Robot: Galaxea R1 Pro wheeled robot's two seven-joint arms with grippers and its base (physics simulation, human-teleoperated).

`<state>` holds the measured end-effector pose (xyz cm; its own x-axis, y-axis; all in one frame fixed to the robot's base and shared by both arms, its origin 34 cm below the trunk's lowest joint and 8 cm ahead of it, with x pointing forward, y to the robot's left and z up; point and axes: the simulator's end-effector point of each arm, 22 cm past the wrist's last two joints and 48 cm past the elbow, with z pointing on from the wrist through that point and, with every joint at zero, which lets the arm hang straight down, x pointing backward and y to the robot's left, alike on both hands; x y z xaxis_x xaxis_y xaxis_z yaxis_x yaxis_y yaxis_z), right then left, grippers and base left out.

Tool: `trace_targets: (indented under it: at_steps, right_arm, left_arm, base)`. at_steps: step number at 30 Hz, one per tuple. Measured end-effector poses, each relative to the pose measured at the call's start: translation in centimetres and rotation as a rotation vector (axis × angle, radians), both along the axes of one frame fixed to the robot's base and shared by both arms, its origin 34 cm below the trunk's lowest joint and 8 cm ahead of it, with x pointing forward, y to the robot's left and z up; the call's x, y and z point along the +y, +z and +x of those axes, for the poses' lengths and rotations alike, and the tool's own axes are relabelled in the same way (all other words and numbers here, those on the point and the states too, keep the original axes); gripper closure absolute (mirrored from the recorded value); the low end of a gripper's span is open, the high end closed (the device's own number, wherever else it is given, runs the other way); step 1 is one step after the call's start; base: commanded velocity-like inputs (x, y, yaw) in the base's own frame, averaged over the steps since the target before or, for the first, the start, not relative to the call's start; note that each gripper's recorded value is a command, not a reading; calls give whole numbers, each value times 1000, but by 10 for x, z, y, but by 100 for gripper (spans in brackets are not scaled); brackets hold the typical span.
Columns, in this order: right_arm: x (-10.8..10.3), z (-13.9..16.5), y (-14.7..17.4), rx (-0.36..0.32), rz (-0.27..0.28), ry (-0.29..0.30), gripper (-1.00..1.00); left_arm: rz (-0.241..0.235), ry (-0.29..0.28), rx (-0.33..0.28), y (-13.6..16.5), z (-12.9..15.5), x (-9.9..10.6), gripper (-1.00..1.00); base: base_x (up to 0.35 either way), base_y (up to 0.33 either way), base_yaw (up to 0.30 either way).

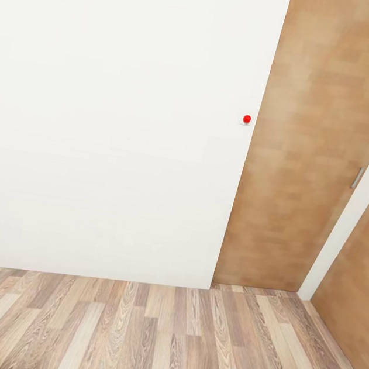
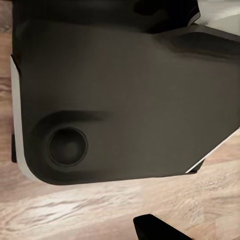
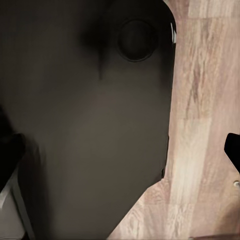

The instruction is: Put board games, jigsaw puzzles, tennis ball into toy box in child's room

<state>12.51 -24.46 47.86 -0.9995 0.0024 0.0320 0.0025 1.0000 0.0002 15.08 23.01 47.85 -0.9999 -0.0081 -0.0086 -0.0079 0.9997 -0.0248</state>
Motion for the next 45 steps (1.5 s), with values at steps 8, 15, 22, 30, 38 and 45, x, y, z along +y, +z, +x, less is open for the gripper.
trace_targets:
  at_steps: [8, 15, 22, 30, 38, 45]
  right_arm:
    - [1, 2, 12, -11, 1, -2, -100]
    - [-4, 36, 23, -126, -7, -16, -100]
    - [-8, 179, 47, -237, -7, -71, -100]
    - [-22, 311, 101, -297, -100, -107, -100]
    - [-37, 336, 125, -346, -143, -175, -100]
    - [-39, 340, 136, -363, -147, -186, -100]
  left_arm:
    - [5, 0, -44, 13, 22, 3, -100]
    - [9, 0, -77, 25, 54, 6, -100]
    - [17, 0, -136, 52, 173, 12, -100]
    - [42, 10, -274, 115, 324, 34, -100]
    - [47, 21, -385, 142, 362, 40, -100]
    - [36, 70, -424, 154, 369, 42, -100]
  base:
    - [0, 0, 0]
    - [0, 0, 0]
    - [0, 0, 0]
    - [0, 0, 0]
    - [0, 0, 0]
    - [0, 0, 0]
